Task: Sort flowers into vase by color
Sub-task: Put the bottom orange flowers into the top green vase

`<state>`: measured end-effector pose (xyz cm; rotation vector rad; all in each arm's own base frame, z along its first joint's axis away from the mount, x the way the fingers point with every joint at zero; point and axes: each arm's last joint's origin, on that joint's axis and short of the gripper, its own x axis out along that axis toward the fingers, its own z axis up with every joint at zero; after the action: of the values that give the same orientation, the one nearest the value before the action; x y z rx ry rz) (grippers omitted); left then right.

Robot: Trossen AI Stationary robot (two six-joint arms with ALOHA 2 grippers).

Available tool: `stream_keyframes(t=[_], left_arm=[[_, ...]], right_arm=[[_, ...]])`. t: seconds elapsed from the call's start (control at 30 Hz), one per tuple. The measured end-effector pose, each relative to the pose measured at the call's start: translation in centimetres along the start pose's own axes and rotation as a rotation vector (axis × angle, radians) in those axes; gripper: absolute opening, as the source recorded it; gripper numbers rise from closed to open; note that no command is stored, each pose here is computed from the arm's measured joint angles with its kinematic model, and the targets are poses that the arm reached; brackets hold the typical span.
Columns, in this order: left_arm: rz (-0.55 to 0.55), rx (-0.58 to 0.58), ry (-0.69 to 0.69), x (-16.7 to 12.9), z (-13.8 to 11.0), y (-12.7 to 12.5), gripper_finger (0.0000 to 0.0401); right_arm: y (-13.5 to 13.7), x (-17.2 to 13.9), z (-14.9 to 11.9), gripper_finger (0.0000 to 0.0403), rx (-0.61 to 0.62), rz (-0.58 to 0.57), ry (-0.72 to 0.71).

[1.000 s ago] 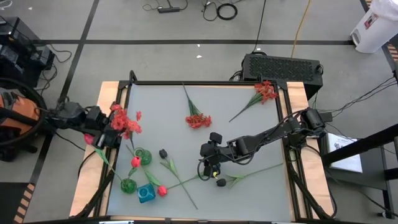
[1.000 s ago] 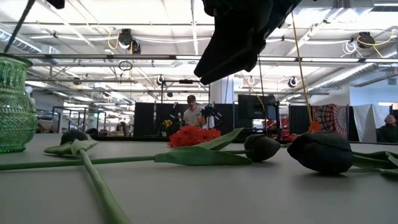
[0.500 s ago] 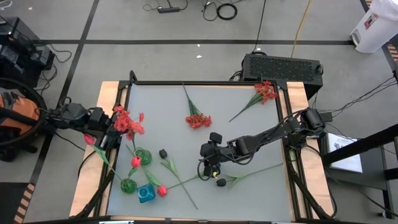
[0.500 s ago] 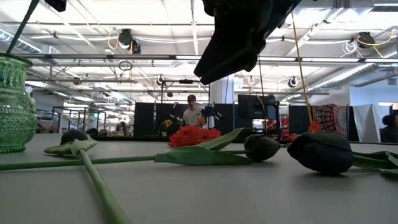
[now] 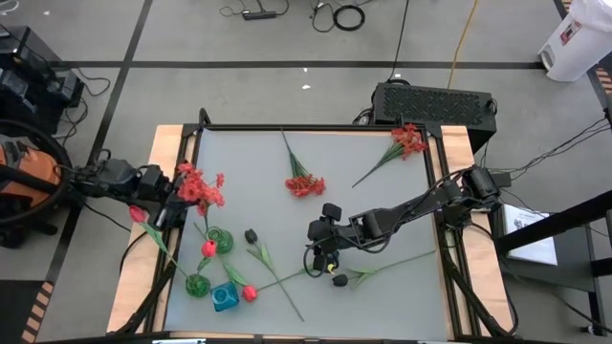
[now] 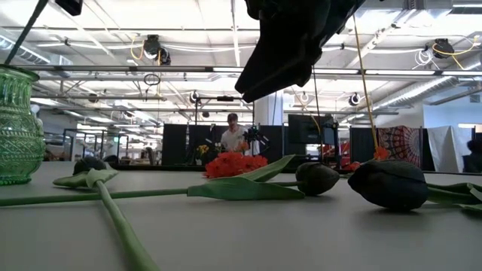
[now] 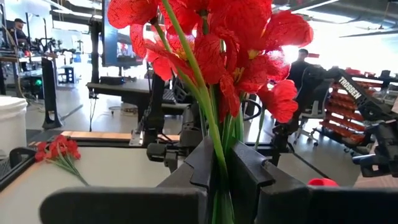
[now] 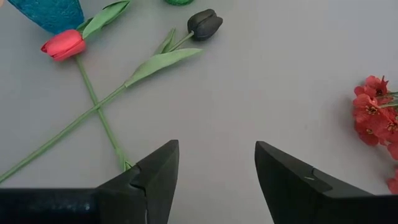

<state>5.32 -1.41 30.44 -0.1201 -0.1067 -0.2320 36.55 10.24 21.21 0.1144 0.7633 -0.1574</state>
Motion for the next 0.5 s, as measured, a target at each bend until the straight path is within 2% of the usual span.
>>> stream_keyframes(t=[0.5], left_arm=[[0.031, 0.009, 0.083, 2.0, -0.5, 0.0, 0.0035]], right_arm=[[0.0, 0.0, 0.0, 0.0203, 0.0, 0.0, 0.0]])
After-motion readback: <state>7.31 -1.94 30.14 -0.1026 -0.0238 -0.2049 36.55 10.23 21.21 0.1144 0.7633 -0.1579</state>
